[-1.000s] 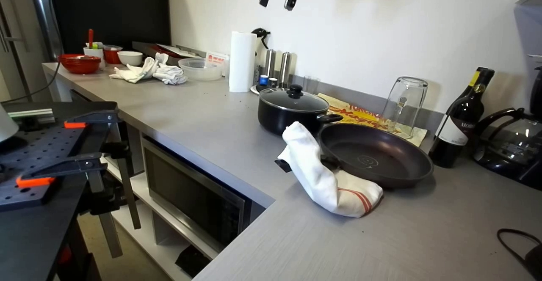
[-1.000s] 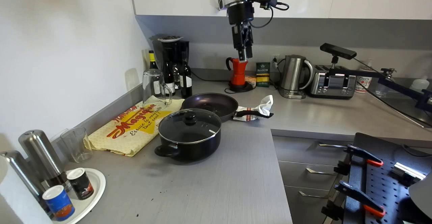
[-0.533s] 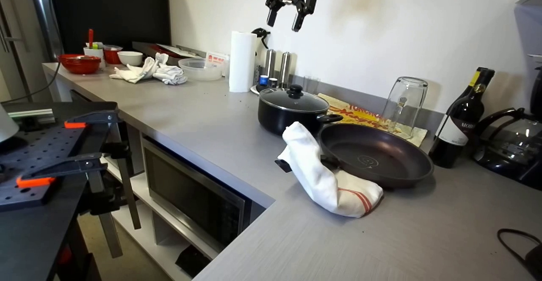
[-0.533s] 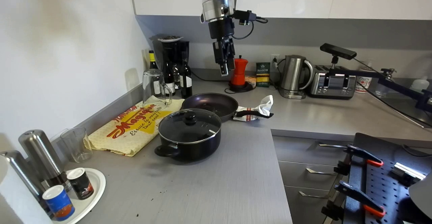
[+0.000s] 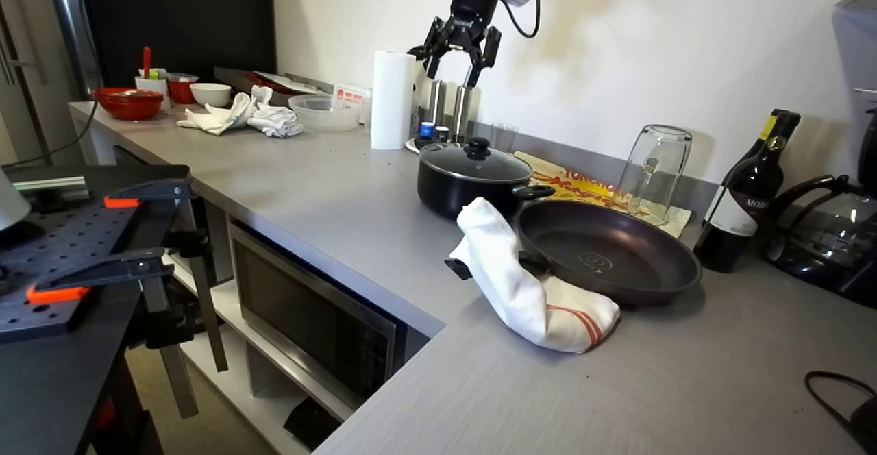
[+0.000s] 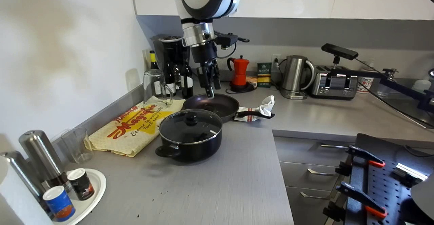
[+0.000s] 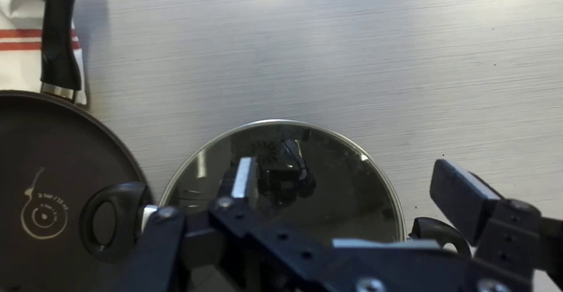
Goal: Remove the lid from the pot
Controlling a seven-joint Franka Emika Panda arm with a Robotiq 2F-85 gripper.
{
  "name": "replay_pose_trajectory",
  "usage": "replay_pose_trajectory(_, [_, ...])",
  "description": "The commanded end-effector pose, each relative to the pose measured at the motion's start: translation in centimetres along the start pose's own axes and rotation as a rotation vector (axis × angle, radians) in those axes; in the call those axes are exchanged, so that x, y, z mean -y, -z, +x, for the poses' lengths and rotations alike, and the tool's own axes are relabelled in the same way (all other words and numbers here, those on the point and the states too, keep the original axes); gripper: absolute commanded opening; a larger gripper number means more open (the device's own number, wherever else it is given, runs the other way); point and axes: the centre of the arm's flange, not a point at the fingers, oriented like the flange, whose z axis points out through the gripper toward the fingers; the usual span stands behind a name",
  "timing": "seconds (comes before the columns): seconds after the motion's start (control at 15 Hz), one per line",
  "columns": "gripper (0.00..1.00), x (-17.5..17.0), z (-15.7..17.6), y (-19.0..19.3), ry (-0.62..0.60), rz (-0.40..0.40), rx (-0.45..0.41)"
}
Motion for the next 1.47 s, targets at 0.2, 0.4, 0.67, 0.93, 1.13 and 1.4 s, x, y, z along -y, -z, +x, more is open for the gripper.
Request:
replay_pose_trajectory(0.2, [1.0,0.5,6.1,-2.7,0.027,-0.037,0.016])
replay_pose_trajectory(0.4, [1.0,-0.2,7.7,-3.5,0.023,-0.04,-0.009])
replay_pose_trajectory(0.67, [1.0,-1.7,9.3,-4.0,0.011,-0.03,-0.027])
replay_pose_trajectory(0.93, [1.0,-2.6,10.4,-5.3,0.006,-0.024,-0.027])
replay_pose_trajectory(1.13, [1.0,-2.7,11.4,-6.5,0.007,-0.017,-0.018])
replay_pose_trajectory(1.4, [1.0,-2.3,12.3,-7.6,0.017,-0.015,-0.007])
